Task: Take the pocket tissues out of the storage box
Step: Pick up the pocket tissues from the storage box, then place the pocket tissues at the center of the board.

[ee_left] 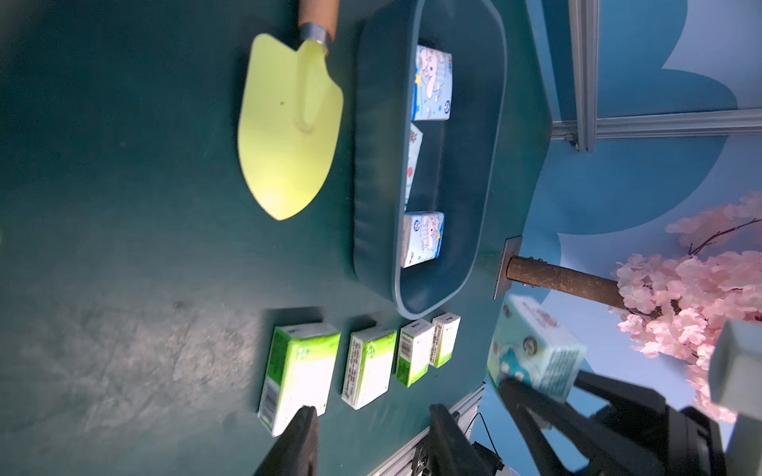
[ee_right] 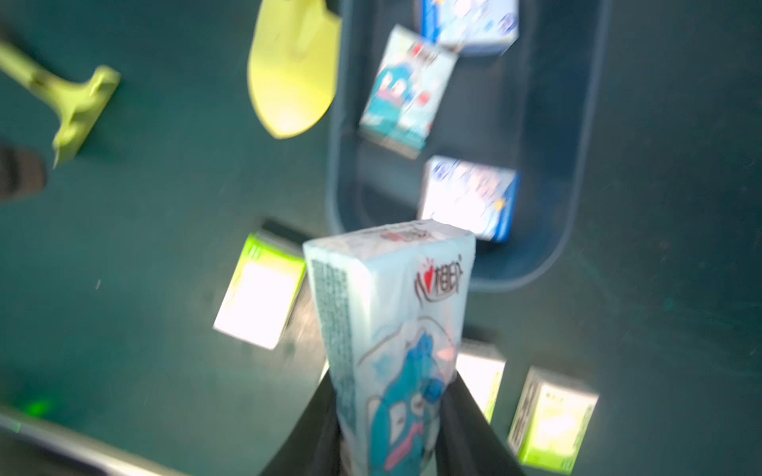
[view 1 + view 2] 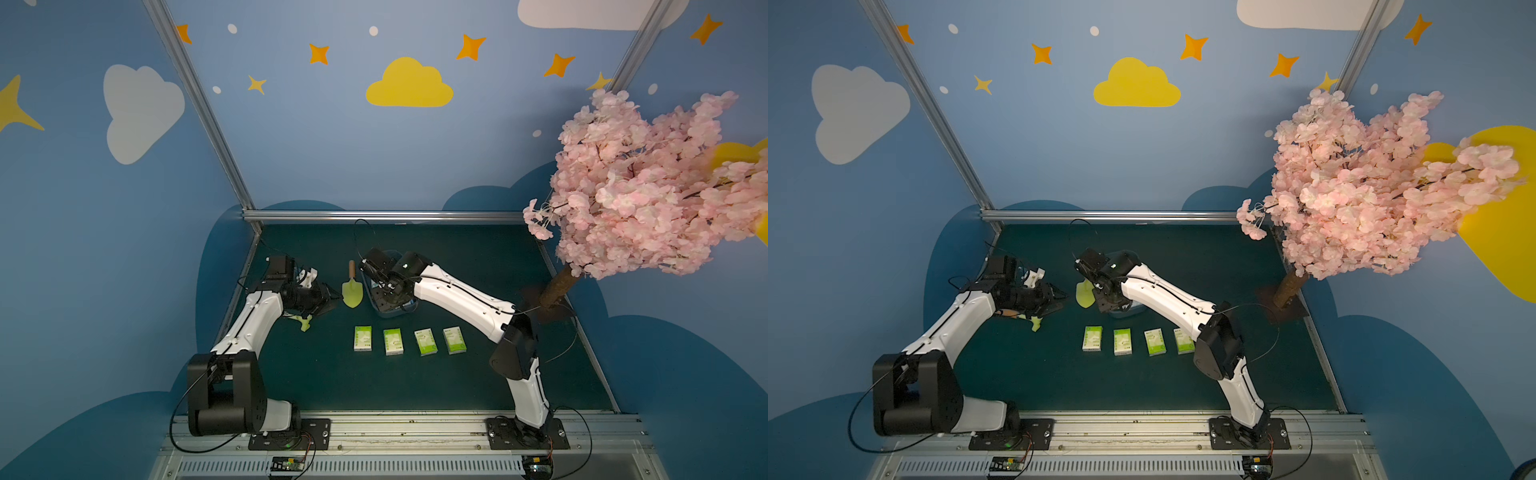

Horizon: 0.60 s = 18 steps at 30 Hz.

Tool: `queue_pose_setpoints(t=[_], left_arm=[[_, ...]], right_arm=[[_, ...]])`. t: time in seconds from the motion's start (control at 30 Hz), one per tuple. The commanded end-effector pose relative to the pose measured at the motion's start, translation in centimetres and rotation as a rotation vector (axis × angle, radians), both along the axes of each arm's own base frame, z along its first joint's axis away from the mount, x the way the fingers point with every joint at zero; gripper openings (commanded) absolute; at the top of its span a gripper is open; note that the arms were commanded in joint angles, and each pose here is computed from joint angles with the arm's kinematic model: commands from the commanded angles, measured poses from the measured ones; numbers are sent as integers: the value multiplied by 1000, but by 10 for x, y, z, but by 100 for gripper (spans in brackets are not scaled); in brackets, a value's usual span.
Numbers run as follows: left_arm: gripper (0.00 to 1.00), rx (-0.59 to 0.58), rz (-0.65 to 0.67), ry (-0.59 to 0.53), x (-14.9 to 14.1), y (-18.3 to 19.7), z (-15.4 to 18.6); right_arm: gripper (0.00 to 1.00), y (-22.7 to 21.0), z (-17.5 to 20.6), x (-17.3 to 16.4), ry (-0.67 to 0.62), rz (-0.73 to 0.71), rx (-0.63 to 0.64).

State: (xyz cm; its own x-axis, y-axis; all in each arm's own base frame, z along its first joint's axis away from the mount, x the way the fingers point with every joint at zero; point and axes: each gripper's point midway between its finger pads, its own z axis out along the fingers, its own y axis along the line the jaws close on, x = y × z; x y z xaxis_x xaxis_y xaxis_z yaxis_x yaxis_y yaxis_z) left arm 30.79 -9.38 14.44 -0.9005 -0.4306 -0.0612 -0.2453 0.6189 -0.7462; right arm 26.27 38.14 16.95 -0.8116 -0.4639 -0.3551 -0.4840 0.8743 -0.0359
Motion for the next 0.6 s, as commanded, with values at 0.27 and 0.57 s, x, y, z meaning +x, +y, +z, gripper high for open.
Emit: queue_pose_setpoints(t=[0.27,0.57], left_arm=[[50,13,49,17,-55,15,-14],[54,48,160,8,-61,38,-12]], right_arm=[[33,4,-22,-110,126,87,-158],[33,20,-61,-148,216,140,-224]])
